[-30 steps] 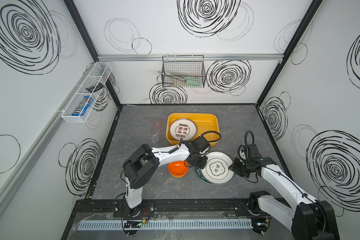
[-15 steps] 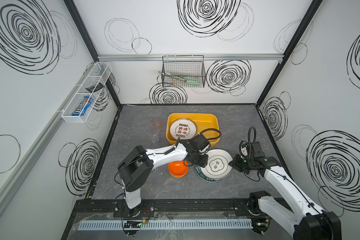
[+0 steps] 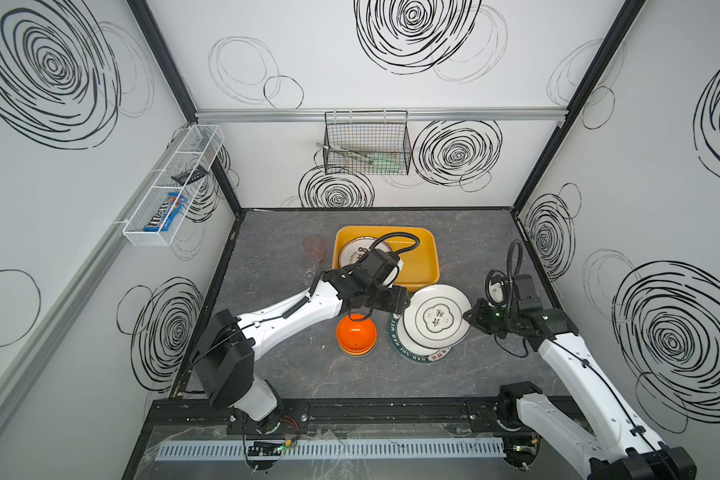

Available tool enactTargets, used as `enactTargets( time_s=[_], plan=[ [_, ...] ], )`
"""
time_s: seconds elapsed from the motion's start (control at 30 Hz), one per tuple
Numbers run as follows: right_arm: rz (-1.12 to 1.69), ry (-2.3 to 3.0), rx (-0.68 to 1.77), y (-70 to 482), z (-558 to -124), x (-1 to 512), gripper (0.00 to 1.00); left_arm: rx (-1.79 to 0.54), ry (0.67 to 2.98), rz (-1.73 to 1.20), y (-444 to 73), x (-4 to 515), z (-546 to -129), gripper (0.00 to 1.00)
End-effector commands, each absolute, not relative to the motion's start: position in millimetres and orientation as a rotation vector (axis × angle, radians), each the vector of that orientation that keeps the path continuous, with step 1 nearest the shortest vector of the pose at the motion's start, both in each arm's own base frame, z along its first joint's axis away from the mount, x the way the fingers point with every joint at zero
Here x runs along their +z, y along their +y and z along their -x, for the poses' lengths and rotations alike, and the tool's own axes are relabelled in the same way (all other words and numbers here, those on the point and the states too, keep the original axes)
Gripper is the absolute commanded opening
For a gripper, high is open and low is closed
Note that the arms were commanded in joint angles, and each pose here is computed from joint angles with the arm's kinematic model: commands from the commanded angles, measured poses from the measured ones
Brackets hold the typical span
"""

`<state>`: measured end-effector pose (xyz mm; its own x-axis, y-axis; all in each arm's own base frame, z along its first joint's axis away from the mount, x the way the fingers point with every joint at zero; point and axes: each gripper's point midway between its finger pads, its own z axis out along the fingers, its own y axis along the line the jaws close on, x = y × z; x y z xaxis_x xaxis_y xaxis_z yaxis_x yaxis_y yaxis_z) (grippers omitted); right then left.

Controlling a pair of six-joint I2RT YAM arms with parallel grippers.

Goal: Place the mixed dishes into the plastic bin
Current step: 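Lift the white green-rim plates with the right gripper toward the yellow bin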

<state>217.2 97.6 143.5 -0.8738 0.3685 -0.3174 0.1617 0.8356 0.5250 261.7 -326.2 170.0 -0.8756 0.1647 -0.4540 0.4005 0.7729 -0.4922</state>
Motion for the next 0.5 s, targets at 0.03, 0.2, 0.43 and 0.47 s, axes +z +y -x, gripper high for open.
enactTargets(
  time_s=[0.03, 0.2, 0.43, 0.47],
  plan=[
    [-0.327, 2.541, 0.774, 107, -222, 175, 0.00, -0.906, 2.533, -0.314, -308, 179, -271, 0.59],
    [-0.300, 2.509, 0.815, 115, -237, 191, 0.00, -0.947, 2.498, -0.197, -280, 185, -279, 0.62],
    [-0.274, 2.464, 0.867, 128, -271, 207, 0.00, -0.990, 2.445, -0.067, -244, 194, -285, 0.65],
    [-0.269, 2.458, 0.873, 131, -277, 209, 0.00, -0.993, 2.437, -0.049, -238, 195, -285, 0.66]
  ],
)
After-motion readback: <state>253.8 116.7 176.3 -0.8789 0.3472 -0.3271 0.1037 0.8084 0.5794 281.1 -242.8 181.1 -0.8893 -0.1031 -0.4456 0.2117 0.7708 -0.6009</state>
